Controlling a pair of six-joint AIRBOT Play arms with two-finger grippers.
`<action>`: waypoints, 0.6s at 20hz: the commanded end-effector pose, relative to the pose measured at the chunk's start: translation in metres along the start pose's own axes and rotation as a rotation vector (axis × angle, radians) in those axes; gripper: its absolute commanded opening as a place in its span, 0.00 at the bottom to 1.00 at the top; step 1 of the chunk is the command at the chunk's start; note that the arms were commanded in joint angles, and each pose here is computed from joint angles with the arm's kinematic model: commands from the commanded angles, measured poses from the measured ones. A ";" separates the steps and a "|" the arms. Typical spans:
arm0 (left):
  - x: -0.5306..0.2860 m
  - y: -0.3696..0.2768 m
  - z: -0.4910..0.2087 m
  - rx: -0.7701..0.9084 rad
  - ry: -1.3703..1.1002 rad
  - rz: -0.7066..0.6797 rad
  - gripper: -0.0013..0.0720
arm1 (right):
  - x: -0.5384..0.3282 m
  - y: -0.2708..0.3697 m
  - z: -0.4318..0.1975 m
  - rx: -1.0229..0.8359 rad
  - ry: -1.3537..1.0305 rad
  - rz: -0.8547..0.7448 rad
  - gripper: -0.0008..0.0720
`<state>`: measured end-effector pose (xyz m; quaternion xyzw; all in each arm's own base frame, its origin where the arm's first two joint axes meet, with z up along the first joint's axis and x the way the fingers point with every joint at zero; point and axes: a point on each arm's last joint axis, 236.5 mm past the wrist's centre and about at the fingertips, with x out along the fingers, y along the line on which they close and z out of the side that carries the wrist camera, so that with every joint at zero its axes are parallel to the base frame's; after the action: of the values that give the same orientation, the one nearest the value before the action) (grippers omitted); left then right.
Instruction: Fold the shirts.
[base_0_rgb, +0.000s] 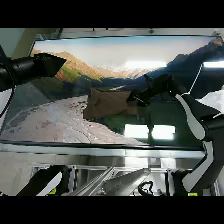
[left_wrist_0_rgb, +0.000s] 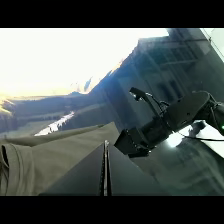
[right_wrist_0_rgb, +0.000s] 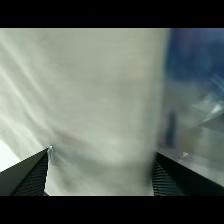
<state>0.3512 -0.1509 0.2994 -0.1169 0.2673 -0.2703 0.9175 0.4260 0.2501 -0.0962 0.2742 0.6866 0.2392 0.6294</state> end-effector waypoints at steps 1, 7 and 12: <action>-0.001 0.000 0.000 0.001 -0.002 0.001 0.04 | 0.012 0.004 0.004 -0.022 -0.017 0.011 0.55; -0.001 0.000 0.000 0.001 0.001 0.000 0.04 | -0.058 0.053 0.024 -0.140 -0.124 0.069 0.05; -0.001 -0.001 -0.003 0.002 0.013 -0.001 0.03 | -0.292 0.087 0.059 -0.157 -0.610 0.094 0.05</action>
<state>0.3495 -0.1510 0.2992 -0.1157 0.2687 -0.2712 0.9170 0.4975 0.1848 0.0818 0.2970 0.5196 0.2673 0.7552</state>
